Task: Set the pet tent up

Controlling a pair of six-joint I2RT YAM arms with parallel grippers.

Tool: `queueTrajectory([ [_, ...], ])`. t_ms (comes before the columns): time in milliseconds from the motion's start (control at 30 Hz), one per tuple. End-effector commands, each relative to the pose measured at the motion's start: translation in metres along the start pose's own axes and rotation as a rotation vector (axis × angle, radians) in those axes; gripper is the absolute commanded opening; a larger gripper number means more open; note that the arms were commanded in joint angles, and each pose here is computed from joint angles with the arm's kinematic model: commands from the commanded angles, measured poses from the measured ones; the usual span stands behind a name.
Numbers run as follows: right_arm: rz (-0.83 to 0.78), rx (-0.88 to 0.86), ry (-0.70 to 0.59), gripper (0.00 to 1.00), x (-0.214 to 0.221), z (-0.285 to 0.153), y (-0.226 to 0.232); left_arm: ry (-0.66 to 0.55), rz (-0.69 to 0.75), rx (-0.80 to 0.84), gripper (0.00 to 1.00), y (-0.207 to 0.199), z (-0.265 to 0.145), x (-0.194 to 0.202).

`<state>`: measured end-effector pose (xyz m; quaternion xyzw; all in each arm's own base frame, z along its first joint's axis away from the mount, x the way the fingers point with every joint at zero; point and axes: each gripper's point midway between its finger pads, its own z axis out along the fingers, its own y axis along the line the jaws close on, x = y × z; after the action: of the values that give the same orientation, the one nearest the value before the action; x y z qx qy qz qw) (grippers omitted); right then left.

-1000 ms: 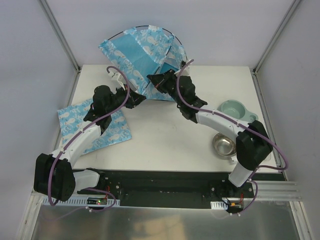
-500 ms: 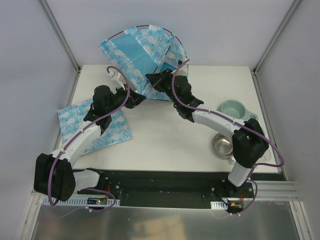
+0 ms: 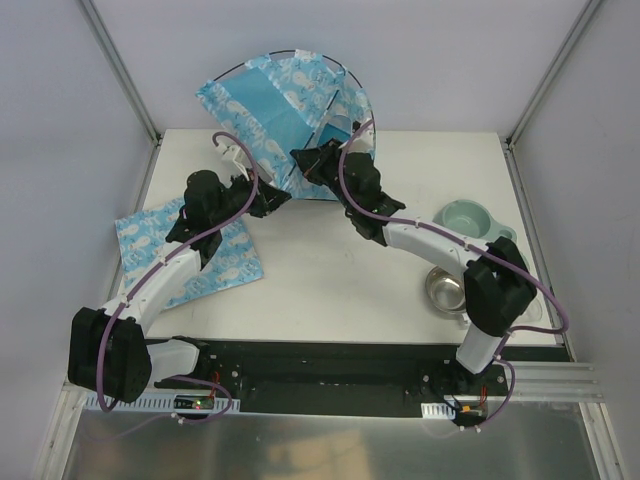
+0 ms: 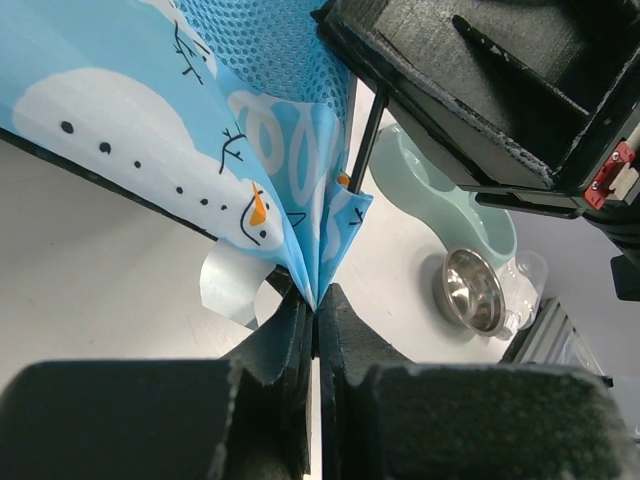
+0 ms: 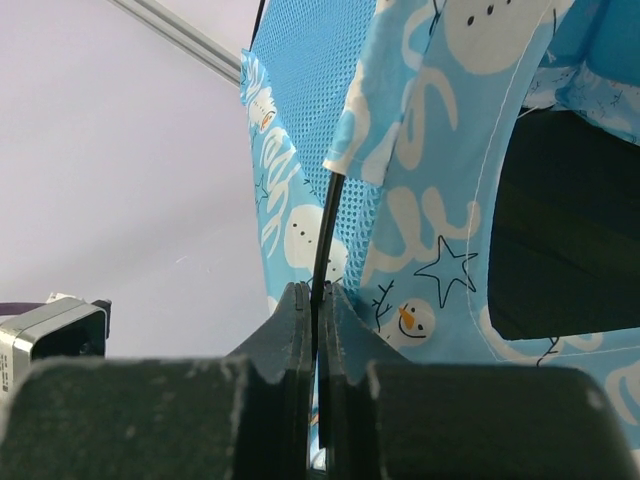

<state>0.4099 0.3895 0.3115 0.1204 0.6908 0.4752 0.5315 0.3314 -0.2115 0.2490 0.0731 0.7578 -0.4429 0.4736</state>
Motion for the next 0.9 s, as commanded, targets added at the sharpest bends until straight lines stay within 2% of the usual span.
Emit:
queueTrajectory([
  [0,-0.082,0.059,-0.316,0.00,-0.088,0.013,-0.008,0.153,-0.060,0.109,0.00,-0.027,-0.018,0.029],
  [533,-0.226,-0.002,-0.153,0.00,-0.024,-0.013,0.007,0.132,-0.012,0.163,0.00,-0.045,-0.020,0.010],
  [767,-0.280,0.056,-0.148,0.00,-0.021,-0.018,-0.006,0.131,0.010,0.105,0.00,-0.038,-0.023,0.009],
  [867,-0.293,0.016,-0.111,0.00,-0.020,-0.023,0.005,0.123,0.013,0.070,0.00,-0.033,-0.024,0.008],
])
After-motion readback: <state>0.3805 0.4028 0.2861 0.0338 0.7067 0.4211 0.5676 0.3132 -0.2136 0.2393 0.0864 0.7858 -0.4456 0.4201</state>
